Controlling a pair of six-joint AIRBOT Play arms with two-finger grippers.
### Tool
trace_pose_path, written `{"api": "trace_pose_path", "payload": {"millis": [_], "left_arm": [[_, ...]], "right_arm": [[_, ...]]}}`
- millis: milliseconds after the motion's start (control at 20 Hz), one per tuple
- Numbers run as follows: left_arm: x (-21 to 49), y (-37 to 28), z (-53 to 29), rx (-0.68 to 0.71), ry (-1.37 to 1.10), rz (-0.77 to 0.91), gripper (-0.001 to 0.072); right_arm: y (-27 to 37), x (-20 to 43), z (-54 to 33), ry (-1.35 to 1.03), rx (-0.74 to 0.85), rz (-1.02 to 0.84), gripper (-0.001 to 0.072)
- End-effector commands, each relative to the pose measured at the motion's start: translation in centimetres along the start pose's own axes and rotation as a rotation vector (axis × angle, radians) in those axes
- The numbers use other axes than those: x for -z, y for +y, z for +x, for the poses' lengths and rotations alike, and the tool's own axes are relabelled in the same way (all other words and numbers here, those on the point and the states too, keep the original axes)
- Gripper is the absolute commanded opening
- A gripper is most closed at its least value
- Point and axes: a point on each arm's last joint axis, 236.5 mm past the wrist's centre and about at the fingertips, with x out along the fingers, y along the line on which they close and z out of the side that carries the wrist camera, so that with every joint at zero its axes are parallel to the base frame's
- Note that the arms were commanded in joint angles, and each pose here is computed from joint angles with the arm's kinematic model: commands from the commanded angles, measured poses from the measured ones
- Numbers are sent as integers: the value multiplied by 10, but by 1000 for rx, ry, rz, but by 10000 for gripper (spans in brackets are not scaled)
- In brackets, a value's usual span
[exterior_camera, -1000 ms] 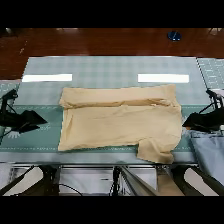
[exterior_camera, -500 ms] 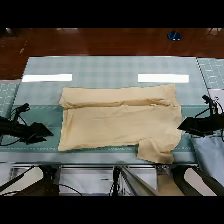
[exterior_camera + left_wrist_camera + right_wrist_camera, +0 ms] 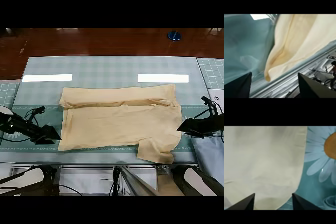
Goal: Fold the shirts.
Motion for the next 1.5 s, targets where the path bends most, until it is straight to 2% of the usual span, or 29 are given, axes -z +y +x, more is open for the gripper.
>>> {"api": "trace_pose_path", "payload": {"millis": [0, 200, 250, 400, 500, 550, 600, 900, 1150, 1450], "left_arm": [[-8, 4, 15, -41, 24, 27, 683], [-15, -5, 34, -53, 57, 59, 677], [-19, -10, 39, -42, 55, 65, 653], [-27, -20, 53, -31, 55, 62, 426], [-30, -17, 55, -46, 46, 67, 218], [-31, -15, 55, -49, 44, 65, 72], [-31, -14, 54, -49, 42, 61, 23], [-31, -12, 51, -37, 35, 45, 24], [-31, -12, 51, -37, 34, 75, 23], [-31, -12, 51, -37, 34, 83, 24]], "right_arm": [[1, 2, 0, 7, -3, 0, 544], [2, 7, 0, 27, -10, 1, 543], [3, 8, 0, 31, -11, 1, 543], [3, 8, 0, 34, -13, 8, 544], [3, 9, 0, 39, -14, 9, 543], [3, 10, -1, 41, -12, 8, 543], [2, 11, -2, 42, -5, 6, 543], [-36, 28, -12, 77, 127, 50, 546], [-36, 3, -19, -80, -36, 216, 551], [-25, 7, -6, 3, -123, 229, 544]]}}
